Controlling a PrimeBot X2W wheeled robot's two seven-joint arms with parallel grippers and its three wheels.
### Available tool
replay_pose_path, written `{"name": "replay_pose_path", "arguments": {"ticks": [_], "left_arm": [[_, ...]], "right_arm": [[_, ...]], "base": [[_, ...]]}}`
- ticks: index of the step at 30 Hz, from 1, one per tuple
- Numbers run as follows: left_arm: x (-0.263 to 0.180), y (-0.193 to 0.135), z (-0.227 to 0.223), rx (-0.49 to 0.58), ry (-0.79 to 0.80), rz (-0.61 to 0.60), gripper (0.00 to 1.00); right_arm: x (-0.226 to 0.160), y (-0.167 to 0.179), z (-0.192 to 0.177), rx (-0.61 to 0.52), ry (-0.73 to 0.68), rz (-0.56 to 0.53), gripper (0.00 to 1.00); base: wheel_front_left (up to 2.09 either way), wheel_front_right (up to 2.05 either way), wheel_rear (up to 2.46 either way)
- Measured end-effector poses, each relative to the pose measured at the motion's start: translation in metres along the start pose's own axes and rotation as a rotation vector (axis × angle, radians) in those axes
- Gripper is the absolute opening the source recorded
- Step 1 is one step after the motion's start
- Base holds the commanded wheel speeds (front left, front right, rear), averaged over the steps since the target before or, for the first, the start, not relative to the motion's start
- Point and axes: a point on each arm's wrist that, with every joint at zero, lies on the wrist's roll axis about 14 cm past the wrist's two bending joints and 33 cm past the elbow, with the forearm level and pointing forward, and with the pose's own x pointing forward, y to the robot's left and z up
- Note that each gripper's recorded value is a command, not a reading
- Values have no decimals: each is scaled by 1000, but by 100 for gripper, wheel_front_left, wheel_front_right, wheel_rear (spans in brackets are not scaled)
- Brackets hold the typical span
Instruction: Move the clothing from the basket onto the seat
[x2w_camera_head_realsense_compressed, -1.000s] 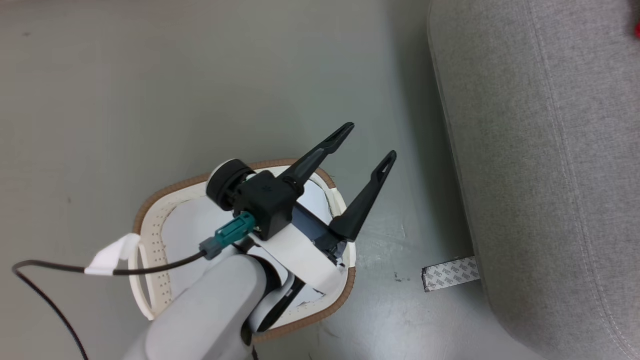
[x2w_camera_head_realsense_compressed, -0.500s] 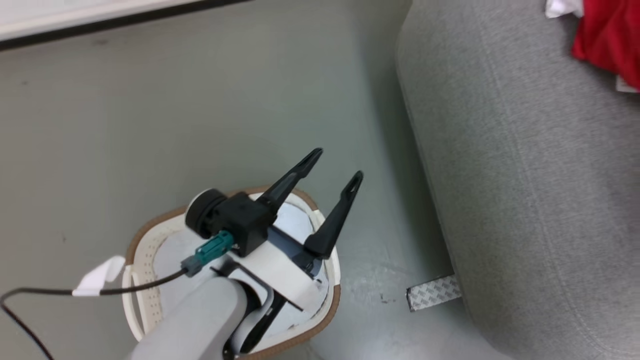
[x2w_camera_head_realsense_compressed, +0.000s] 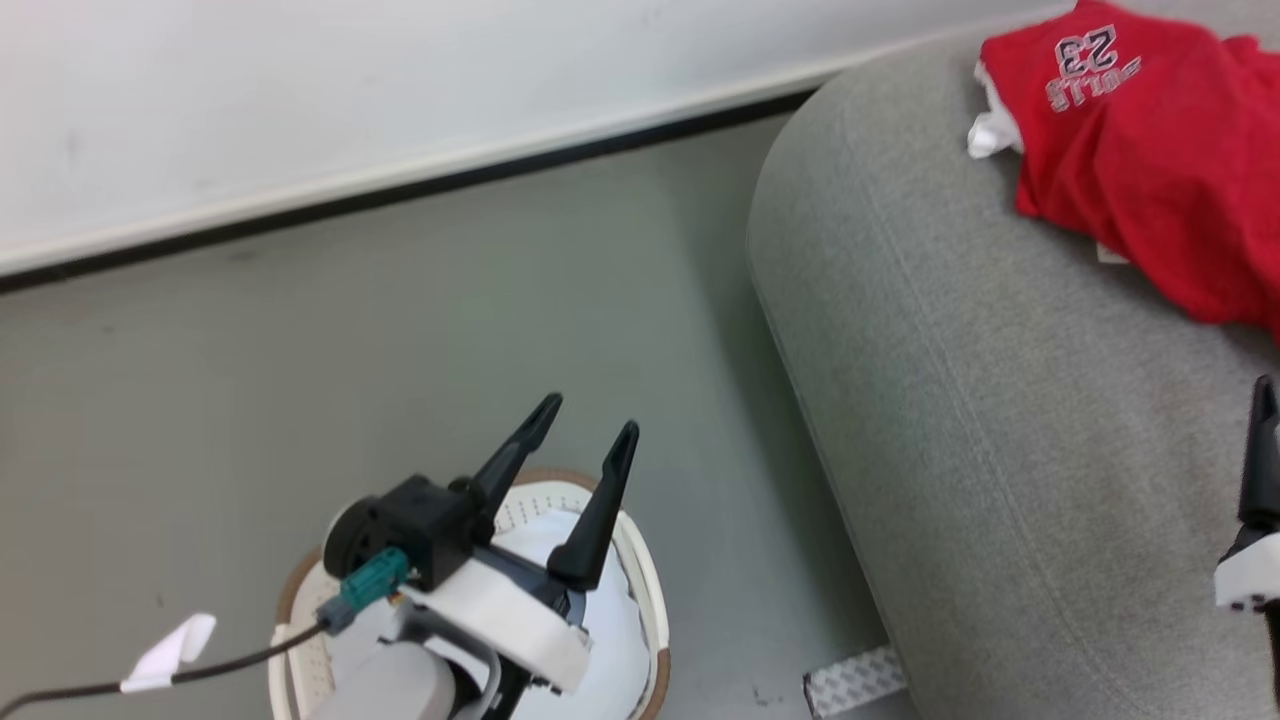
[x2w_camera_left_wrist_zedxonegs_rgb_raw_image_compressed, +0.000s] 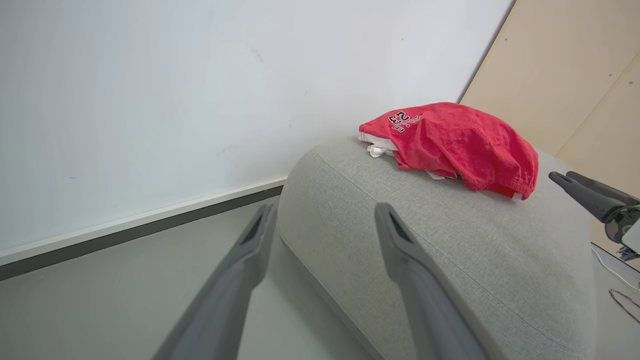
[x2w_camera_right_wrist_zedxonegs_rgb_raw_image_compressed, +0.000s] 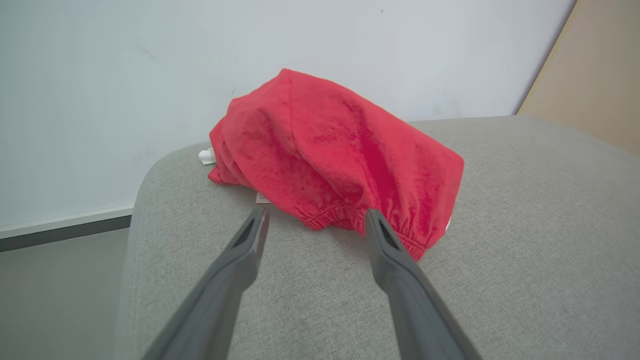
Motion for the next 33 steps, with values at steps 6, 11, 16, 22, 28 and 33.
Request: {"name": "replay_pose_path", "arguments": {"ticks": [6, 11, 16, 22, 28, 33], "left_arm": [[-28, 5, 9, 30, -14, 89, 100], [-60, 22, 13, 67, -12, 205, 100], [-92, 41, 23, 97, -31, 316, 100], [-124, 52, 39, 119, -89, 413, 100], [-151, 61, 42, 124, -114, 499, 100], [-168, 64, 35, 114, -110, 542, 100]], "right_arm": [[-23, 31, 34, 6, -118, 100, 100], [-43, 64, 58, 33, -202, 195, 100], [-61, 99, 70, 79, -247, 282, 100], [-82, 134, 63, 106, -234, 372, 100], [-100, 161, 53, 91, -212, 449, 100], [-111, 173, 42, 83, -183, 487, 100]], "base": [[0, 0, 0], [0, 0, 0], [0, 0, 0], [0, 0, 0], [0, 0, 0], [0, 0, 0]]}}
